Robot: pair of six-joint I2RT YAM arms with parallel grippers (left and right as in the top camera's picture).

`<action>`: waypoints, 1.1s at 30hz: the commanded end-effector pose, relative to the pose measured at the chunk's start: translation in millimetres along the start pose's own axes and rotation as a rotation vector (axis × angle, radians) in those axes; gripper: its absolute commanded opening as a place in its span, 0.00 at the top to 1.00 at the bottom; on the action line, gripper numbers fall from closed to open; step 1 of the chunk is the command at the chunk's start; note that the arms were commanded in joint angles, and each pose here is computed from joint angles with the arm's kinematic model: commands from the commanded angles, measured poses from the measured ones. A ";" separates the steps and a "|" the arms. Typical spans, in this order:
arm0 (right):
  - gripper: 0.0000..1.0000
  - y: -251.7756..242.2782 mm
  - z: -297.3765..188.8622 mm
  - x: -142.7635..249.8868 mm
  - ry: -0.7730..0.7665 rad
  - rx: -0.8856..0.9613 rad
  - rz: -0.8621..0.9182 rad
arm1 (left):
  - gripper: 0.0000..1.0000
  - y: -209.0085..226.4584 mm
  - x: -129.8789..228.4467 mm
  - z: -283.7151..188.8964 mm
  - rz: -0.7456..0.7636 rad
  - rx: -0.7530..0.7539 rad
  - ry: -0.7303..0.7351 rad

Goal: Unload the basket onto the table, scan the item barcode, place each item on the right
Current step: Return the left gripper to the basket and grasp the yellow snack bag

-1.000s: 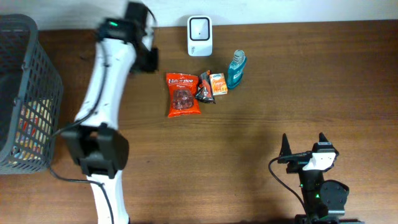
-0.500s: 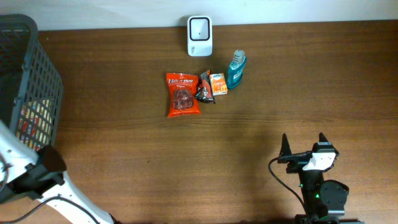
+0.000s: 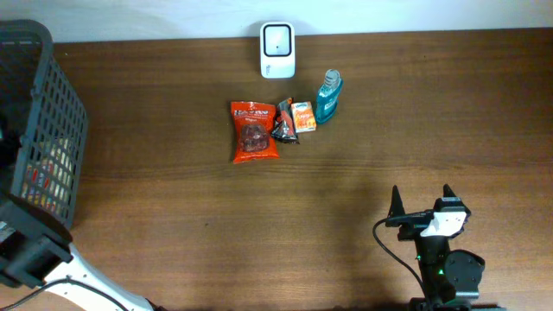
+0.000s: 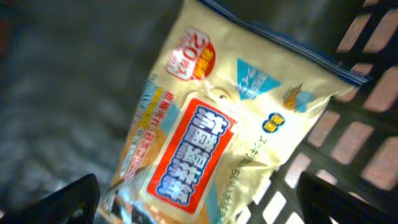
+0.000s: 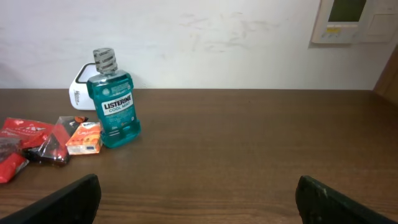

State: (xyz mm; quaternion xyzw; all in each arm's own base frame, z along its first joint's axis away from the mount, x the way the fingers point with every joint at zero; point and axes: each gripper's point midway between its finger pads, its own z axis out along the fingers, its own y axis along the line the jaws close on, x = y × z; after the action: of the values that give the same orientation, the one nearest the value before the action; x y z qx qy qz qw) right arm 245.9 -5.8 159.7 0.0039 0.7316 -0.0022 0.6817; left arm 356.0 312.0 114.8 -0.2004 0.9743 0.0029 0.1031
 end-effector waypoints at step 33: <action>0.01 0.5 0.3 3.3 0.005 0.000 -0.002 | 0.01 -6.7 -22.1 6.2 -0.136 0.049 -0.129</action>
State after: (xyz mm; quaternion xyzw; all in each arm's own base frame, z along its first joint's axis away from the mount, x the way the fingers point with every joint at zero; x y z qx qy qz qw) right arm 245.9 -5.9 159.7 0.0042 0.7316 -0.0022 0.6817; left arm 379.6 316.7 148.2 -0.2659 0.9440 0.0046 0.1954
